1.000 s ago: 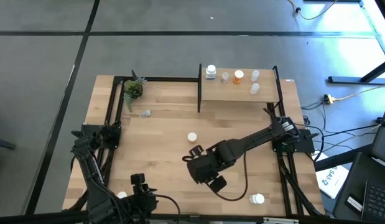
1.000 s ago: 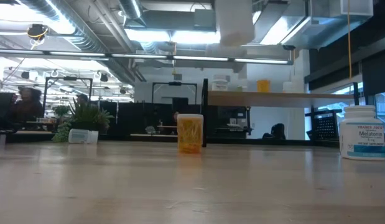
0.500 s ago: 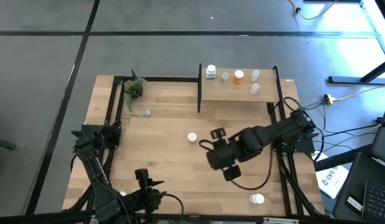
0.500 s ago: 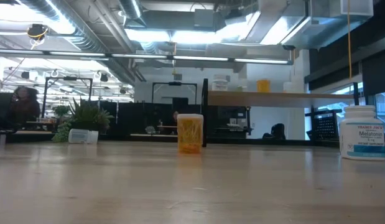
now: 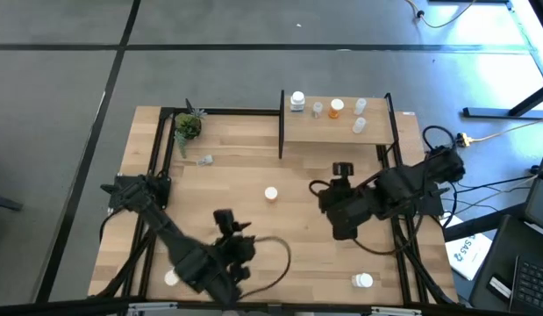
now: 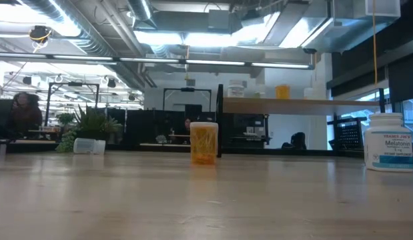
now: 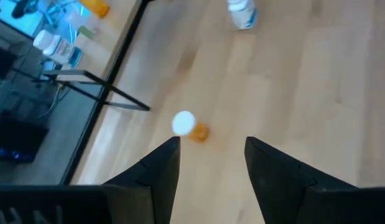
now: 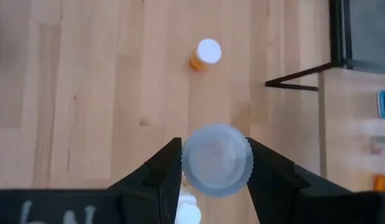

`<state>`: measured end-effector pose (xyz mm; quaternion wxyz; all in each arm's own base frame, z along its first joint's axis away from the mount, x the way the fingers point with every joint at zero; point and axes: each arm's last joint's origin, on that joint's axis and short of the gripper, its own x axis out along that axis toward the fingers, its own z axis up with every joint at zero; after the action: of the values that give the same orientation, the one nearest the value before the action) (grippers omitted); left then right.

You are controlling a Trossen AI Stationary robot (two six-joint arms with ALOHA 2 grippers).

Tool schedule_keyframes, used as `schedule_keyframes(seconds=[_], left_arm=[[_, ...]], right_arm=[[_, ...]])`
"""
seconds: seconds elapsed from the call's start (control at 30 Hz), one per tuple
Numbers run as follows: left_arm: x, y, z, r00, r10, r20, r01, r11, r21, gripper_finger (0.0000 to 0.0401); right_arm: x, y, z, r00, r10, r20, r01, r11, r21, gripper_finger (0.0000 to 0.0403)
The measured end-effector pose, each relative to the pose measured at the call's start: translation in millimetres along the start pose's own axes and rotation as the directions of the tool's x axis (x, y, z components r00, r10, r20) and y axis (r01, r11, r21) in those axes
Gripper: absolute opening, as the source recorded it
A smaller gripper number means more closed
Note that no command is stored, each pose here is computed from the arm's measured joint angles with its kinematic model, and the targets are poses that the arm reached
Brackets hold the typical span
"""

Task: Pick and place medicine bottles onto shelf by color
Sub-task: Put the yellow transparent pill bottle on the shelf aligned with the other yellow transparent pill bottle

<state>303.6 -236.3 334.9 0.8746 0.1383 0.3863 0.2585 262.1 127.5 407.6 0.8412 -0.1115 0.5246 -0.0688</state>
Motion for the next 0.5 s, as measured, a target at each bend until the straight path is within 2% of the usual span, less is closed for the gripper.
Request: schedule_keyframes(seconds=[0.13,0.33,0.5], left_arm=[[19,23,15,0.998,-0.005,-0.066,0.004,1.0,-0.012,0.0174],[40,52,37,0.995,-0.053,-0.082,0.052,0.999,-0.018,0.0174],[51,66,61,0.977,-0.213,-0.021,0.214,0.977,0.02,0.0174]], right_arm=[[-6,-10,-15,0.999,-0.046,0.016,0.045,0.996,0.072,0.0155],[-6,-28,-57,0.991,-0.132,0.001,0.128,0.967,0.22,0.0155],[-6,-44,-81,0.983,-0.185,0.005,0.169,0.909,0.381,0.0155]])
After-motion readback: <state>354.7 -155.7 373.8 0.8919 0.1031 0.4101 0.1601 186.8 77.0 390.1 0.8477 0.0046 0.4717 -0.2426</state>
